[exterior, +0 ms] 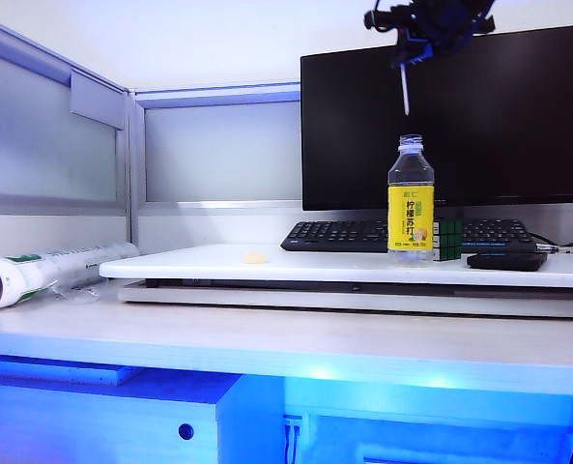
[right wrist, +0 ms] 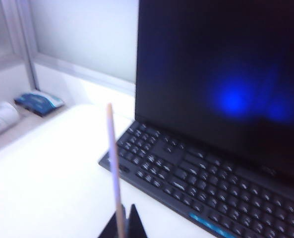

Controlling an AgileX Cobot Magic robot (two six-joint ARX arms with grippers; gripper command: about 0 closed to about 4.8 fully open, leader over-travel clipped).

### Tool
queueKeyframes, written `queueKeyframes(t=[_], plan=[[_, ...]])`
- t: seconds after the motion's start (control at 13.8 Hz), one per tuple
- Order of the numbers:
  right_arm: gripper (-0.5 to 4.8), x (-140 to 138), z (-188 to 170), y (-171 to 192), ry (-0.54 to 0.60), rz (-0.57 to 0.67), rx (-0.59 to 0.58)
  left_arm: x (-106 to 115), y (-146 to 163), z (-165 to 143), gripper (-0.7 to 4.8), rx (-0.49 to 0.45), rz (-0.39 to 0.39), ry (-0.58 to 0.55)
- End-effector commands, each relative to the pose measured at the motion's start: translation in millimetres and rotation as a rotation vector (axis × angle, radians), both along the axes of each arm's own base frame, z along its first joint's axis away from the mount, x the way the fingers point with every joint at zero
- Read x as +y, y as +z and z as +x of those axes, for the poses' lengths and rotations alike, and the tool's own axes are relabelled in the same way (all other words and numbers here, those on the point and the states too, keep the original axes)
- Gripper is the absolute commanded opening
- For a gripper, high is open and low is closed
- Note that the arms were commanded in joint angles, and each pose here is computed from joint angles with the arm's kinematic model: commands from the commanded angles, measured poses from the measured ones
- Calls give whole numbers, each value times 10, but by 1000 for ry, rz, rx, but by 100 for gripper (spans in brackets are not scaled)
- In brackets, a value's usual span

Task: Grab a stick from the table and stick it in a plastic bottle.

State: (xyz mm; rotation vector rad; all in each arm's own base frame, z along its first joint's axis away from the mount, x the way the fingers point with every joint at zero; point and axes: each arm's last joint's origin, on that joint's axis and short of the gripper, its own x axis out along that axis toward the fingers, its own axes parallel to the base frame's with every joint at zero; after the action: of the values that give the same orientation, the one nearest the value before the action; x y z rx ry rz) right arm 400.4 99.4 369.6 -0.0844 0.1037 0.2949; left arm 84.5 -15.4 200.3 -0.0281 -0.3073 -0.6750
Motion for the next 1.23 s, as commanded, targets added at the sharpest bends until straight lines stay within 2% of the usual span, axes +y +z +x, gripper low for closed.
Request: queueKeyframes(t=[0.07, 1.01, 1.08, 1.16, 1.23], plan=[[-9, -10, 22, -26, -10, -9, 11, -1, 19, -8, -5, -7, -10, -11], [-3, -28, 231, -354, -46, -31, 91, -1, 18, -8, -5, -6, -10, -14], [106, -28, 229, -355, -46, -30, 93, -1, 18, -8, -5, -6, -10, -14], [177, -27, 228, -358, -51, -4, 104, -1, 18, -7, -5, -6, -11, -10], [177, -27, 228, -359, -51, -4, 105, -1, 18, -7, -5, -6, -11, -10]])
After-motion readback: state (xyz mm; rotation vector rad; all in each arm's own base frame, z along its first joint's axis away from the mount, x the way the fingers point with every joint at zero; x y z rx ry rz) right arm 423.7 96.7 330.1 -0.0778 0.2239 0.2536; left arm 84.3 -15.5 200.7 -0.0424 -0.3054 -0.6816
